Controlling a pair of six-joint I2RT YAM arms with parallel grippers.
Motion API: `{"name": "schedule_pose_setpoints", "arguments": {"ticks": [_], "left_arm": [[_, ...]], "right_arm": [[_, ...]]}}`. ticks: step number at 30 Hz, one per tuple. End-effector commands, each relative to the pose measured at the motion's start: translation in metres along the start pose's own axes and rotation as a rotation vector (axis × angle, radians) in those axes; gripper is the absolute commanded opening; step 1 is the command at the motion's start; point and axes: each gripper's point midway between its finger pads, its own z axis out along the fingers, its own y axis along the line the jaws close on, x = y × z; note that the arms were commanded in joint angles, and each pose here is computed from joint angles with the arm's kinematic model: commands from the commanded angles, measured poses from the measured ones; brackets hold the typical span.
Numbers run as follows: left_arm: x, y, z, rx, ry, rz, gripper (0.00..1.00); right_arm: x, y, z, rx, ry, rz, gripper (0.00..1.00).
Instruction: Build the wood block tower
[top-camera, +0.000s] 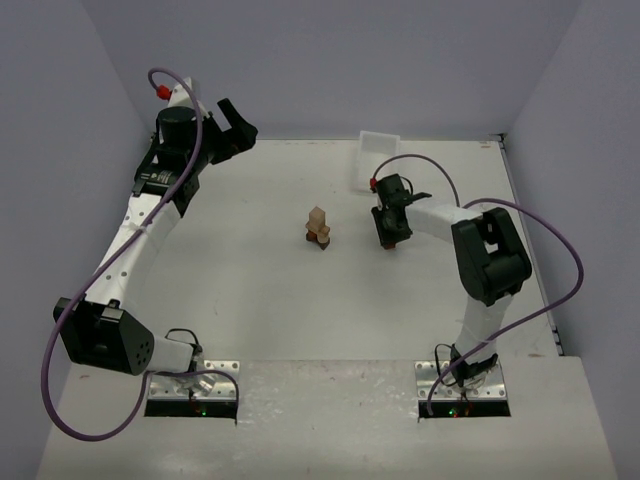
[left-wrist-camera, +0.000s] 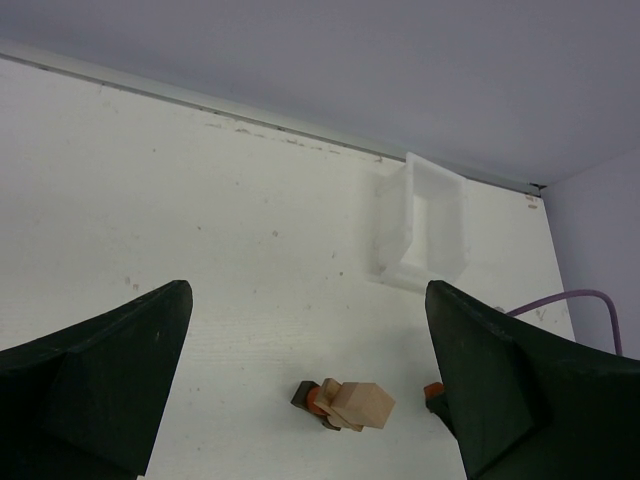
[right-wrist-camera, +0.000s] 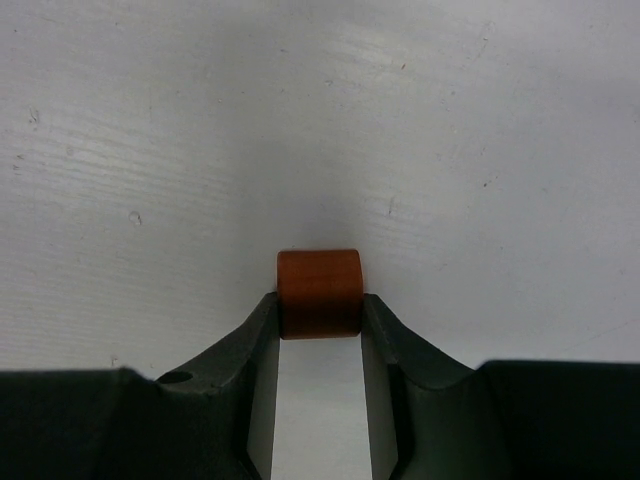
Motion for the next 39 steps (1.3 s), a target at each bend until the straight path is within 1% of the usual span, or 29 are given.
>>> {"name": "schedule_pose_setpoints", "arguments": {"ticks": [1,3,4,6,7,9,10,12,13,14,15,18,22,23,25,26,30,39], "left_arm": [[-0.025,-0.002,-0.009,0.01,-0.08,0.016,1.0],[-0.026,-0.002,-0.009,0.009,-0.081,0.016,1.0],[-0.026,-0.002,-0.009,0.008,-0.081,0.016,1.0],[-0.024,0.0,-0.007,0.004,-0.08,0.012,1.0],[-0.024,0.001,-0.007,0.002,-0.078,0.012,1.0],[-0.02,0.004,-0.003,-0.001,-0.066,0.009,1.0],[-0.019,0.004,-0.002,0.001,-0.06,0.006,1.0],[-0.015,0.006,0.001,0.001,-0.046,0.005,1.0],[-0.015,0.007,0.002,0.002,-0.042,0.003,1.0],[-0.014,0.008,0.004,0.007,-0.037,-0.001,1.0],[-0.015,0.009,0.005,0.007,-0.035,-0.003,1.0],[-0.015,0.014,0.006,-0.007,-0.035,-0.005,1.0],[-0.014,0.021,0.006,-0.03,-0.035,0.006,1.0],[-0.015,0.02,0.005,-0.028,-0.037,0.007,1.0],[-0.015,0.021,0.005,-0.025,-0.033,0.019,1.0],[-0.014,0.021,0.005,-0.023,-0.031,0.023,1.0],[-0.014,0.024,0.006,-0.028,-0.029,0.037,1.0],[-0.011,0.029,0.007,-0.036,-0.017,0.055,1.0]], "right_arm": [[-0.035,0.001,-0.02,0.0,-0.137,0.011,0.13],[-0.048,0.007,-0.046,-0.009,-0.183,-0.037,0.13],[-0.055,0.007,-0.05,-0.011,-0.199,-0.036,0.13],[-0.081,0.026,-0.089,-0.051,-0.27,-0.1,0.15],[-0.092,0.032,-0.101,-0.078,-0.3,-0.113,0.16],[-0.112,0.063,-0.131,-0.202,-0.363,-0.204,0.16],[-0.119,0.079,-0.145,-0.266,-0.393,-0.28,0.16],[-0.122,0.108,-0.164,-0.384,-0.395,-0.377,0.16],[-0.13,0.116,-0.17,-0.416,-0.412,-0.402,0.16],[-0.136,0.128,-0.176,-0.445,-0.413,-0.483,0.17],[-0.135,0.133,-0.176,-0.434,-0.395,-0.516,0.17],[-0.156,0.151,-0.179,-0.423,-0.379,-0.57,0.18],[-0.174,0.165,-0.184,-0.434,-0.376,-0.583,0.18],[-0.169,0.166,-0.178,-0.435,-0.348,-0.587,0.19],[-0.171,0.17,-0.183,-0.443,-0.347,-0.598,0.2],[-0.164,0.174,-0.182,-0.452,-0.321,-0.614,0.2],[-0.155,0.179,-0.182,-0.429,-0.283,-0.638,0.21],[-0.144,0.183,-0.167,-0.391,-0.248,-0.684,0.22]]}}
